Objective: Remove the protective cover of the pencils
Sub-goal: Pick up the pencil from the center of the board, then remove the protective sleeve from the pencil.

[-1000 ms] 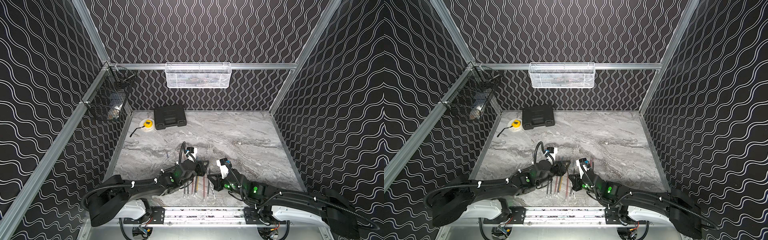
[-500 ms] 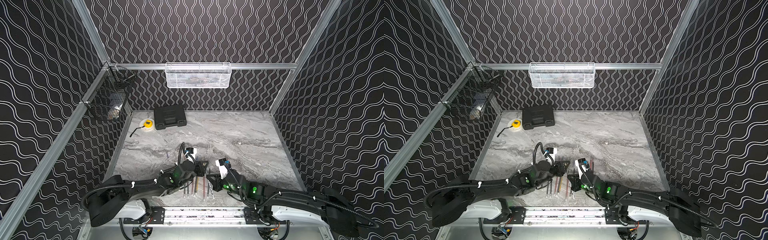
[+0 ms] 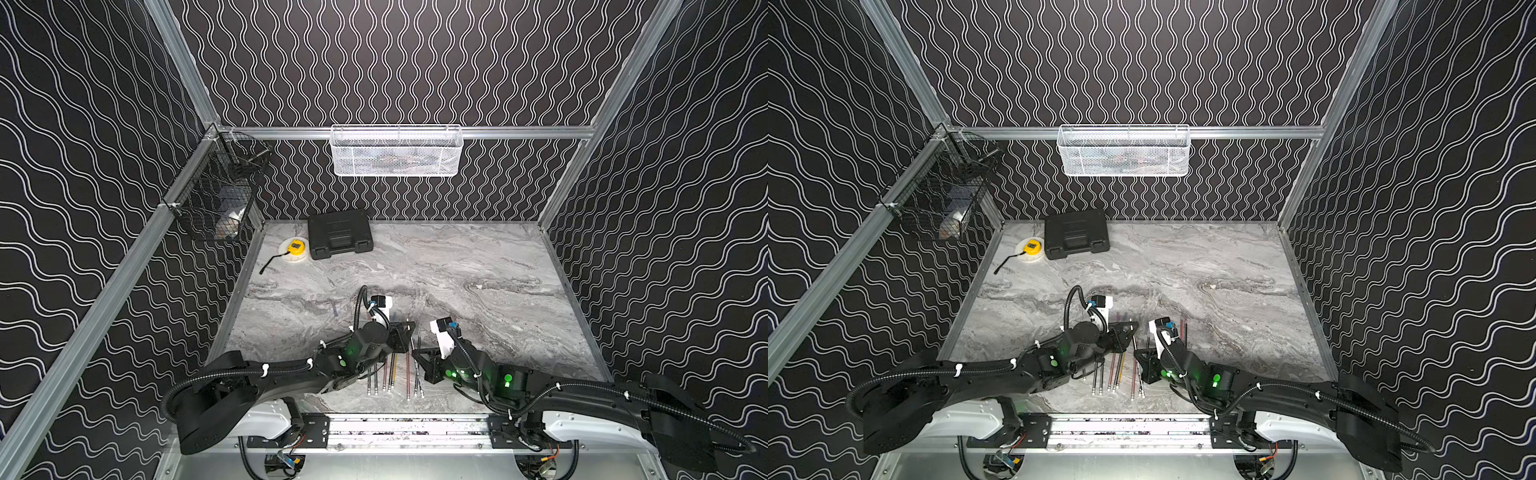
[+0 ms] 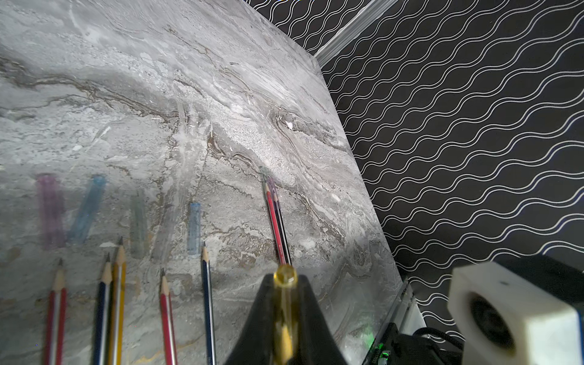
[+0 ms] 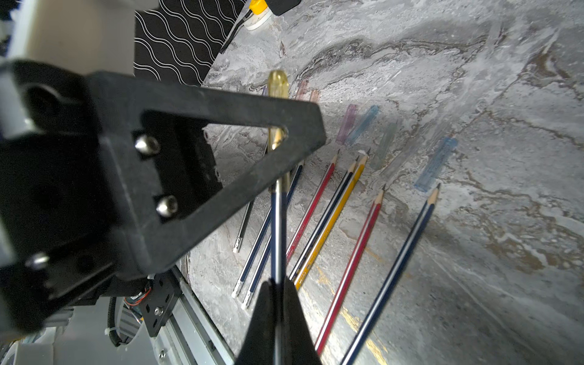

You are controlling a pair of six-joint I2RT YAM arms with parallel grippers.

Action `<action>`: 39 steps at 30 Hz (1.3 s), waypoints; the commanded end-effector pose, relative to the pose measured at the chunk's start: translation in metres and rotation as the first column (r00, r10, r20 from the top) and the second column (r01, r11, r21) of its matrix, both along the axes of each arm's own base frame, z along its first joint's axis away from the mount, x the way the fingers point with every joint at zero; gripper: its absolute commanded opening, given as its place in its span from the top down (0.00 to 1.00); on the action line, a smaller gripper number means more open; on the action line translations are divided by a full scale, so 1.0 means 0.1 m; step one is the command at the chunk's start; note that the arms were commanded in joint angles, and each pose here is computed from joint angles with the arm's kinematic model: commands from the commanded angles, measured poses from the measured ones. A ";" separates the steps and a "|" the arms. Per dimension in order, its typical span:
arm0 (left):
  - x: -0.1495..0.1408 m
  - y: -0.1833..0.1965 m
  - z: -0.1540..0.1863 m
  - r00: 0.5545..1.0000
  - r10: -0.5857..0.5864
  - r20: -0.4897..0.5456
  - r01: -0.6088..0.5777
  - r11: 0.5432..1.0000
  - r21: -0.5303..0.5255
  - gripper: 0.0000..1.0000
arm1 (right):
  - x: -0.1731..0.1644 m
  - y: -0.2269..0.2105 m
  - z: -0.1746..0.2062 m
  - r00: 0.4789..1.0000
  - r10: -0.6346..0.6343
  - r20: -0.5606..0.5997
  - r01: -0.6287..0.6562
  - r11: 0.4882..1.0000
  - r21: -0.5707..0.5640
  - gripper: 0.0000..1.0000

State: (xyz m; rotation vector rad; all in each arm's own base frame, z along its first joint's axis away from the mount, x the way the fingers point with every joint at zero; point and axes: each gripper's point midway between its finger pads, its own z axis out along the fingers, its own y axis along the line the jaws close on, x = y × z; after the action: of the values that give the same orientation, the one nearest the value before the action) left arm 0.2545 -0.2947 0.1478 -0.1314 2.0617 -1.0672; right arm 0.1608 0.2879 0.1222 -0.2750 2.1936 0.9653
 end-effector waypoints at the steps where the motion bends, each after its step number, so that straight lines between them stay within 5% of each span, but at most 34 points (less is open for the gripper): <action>1: 0.02 0.01 0.04 1.000 0.011 0.014 -0.011 1.000 -0.005 0.87 | 0.04 0.04 0.09 1.000 -0.020 0.009 0.019 0.999 0.030 0.81; 7: 0.02 0.01 0.03 1.000 0.008 0.008 -0.008 1.000 -0.003 0.88 | 0.06 0.05 0.05 1.000 -0.027 0.003 0.027 1.000 0.010 0.61; 12: 0.02 -0.01 0.03 1.000 0.002 0.002 -0.002 1.000 -0.007 0.89 | 0.08 0.10 0.01 1.000 -0.026 0.001 0.026 1.000 -0.016 0.61; 24: 0.01 0.05 0.07 1.000 0.015 0.011 -0.015 1.000 -0.002 0.89 | 0.04 0.20 0.04 1.000 0.016 0.006 -0.016 1.000 0.011 1.00; 39: 0.02 0.10 0.14 0.999 0.034 0.022 -0.034 0.999 0.006 0.89 | -0.03 0.26 0.03 0.999 0.043 0.022 -0.044 0.999 0.020 1.00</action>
State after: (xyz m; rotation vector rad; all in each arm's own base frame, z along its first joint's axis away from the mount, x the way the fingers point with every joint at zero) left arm 0.2501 -0.2885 0.1504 -0.1297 2.0829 -1.0481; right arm 0.1617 0.3050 0.1174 -0.2938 2.1955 0.9493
